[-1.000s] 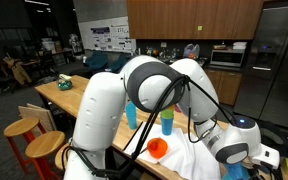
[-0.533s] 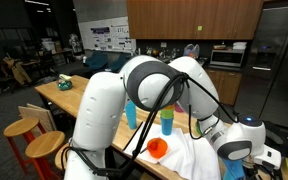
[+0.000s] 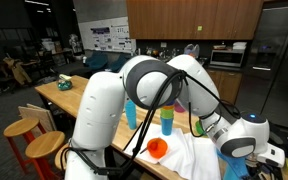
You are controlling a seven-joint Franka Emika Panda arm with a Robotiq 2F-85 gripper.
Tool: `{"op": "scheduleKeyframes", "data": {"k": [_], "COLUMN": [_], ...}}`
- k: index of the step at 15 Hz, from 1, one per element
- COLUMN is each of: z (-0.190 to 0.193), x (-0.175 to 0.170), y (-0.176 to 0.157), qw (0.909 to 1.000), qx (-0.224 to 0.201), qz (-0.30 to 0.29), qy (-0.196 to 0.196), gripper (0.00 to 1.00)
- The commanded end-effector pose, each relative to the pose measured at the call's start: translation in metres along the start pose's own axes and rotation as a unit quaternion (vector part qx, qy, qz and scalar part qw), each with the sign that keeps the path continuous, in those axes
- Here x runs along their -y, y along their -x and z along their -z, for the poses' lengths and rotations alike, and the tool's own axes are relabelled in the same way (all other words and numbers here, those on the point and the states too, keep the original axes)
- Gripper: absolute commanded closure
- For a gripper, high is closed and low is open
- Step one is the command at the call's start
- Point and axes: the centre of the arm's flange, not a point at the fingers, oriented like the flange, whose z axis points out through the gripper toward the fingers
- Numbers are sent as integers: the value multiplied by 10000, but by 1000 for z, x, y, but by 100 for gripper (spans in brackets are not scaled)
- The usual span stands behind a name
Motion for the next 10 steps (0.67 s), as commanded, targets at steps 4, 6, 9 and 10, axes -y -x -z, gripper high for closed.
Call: {"op": "scheduleKeyframes", "data": {"k": [4, 6, 9, 10], "z": [3, 5, 8, 8], "x": [3, 5, 5, 3], "y": [-3, -2, -2, -3], "qw": [9999, 9997, 9997, 9996], "qx": [77, 122, 154, 209], "qz": [101, 184, 186, 173], "qy": [45, 52, 44, 59], "gripper": [93, 82, 48, 48]}}
